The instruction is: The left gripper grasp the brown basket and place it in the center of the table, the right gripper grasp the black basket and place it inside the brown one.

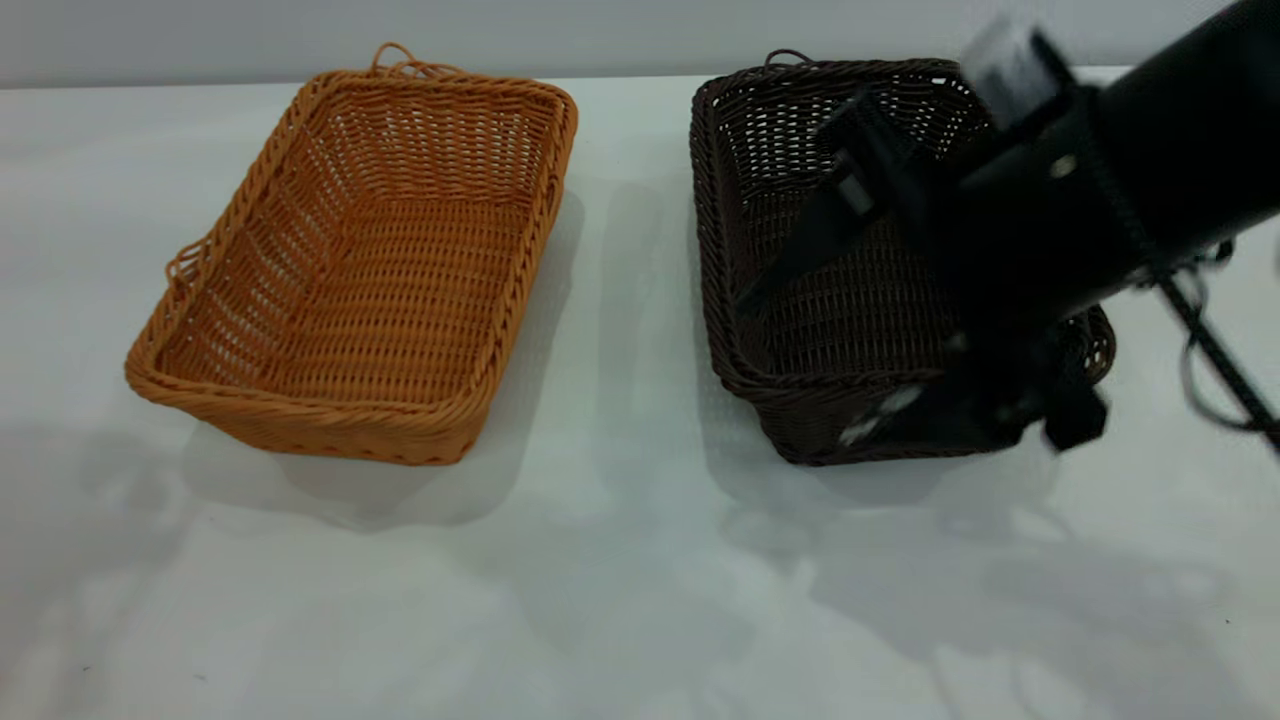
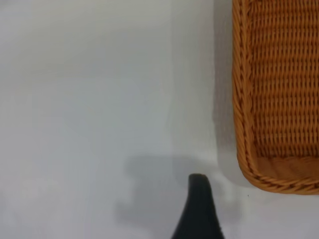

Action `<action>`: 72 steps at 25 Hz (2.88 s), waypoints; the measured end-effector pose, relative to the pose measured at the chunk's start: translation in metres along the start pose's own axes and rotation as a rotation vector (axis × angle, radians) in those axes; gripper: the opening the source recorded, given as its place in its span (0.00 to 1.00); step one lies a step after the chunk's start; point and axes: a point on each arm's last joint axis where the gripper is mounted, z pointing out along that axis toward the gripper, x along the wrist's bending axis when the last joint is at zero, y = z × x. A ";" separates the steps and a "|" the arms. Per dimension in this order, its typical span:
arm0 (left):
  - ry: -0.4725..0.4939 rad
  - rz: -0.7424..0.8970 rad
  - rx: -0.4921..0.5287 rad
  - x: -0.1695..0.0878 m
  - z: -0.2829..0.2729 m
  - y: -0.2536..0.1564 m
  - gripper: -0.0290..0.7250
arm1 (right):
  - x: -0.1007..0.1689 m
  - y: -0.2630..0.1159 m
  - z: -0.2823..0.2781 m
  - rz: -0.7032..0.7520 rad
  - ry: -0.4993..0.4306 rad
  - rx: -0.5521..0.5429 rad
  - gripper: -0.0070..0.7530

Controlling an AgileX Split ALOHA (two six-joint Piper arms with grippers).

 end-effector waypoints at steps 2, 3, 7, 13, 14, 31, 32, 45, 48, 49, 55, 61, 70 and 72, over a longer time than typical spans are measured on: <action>-0.001 0.000 0.003 0.000 0.004 0.001 0.74 | -0.009 0.003 0.011 0.148 -0.033 0.009 0.79; -0.002 0.000 0.001 0.000 0.006 0.002 0.74 | -0.012 0.004 0.015 0.215 -0.051 0.011 0.79; -0.004 -0.003 -0.005 -0.001 0.011 0.003 0.74 | -0.014 0.011 0.028 0.323 -0.071 0.004 0.79; -0.005 -0.004 0.009 -0.001 0.017 0.003 0.74 | 0.005 0.024 0.031 0.351 -0.028 -0.042 0.79; -0.005 -0.004 0.010 -0.001 0.017 0.003 0.74 | 0.005 0.026 0.031 0.383 -0.032 -0.061 0.79; -0.006 -0.047 0.011 0.000 0.034 0.027 0.74 | -0.018 0.056 0.036 0.608 -0.158 -0.400 0.79; -0.006 -0.046 0.024 0.000 0.042 0.032 0.74 | -0.018 0.056 0.036 0.608 -0.159 -0.404 0.79; -0.028 -0.047 0.270 -0.007 0.186 0.044 0.74 | -0.018 0.056 0.036 0.603 -0.160 -0.405 0.79; -0.045 -0.032 0.278 -0.019 0.207 0.040 0.74 | -0.018 0.056 0.036 0.594 -0.162 -0.404 0.79; -0.051 -0.023 0.278 -0.024 0.213 0.038 0.74 | -0.018 0.056 0.036 0.590 -0.163 -0.403 0.79; -0.066 -0.006 0.276 -0.036 0.241 0.024 0.74 | -0.018 0.056 0.036 0.584 -0.163 -0.402 0.79; -0.073 -0.001 0.246 -0.040 0.266 0.012 0.64 | -0.019 0.056 0.036 0.544 -0.172 -0.401 0.71; -0.074 0.002 0.249 -0.042 0.268 0.010 0.23 | -0.022 0.061 0.033 0.529 -0.200 -0.467 0.35; -0.074 -0.002 0.249 -0.042 0.268 0.010 0.19 | -0.023 0.062 0.033 0.528 -0.204 -0.477 0.25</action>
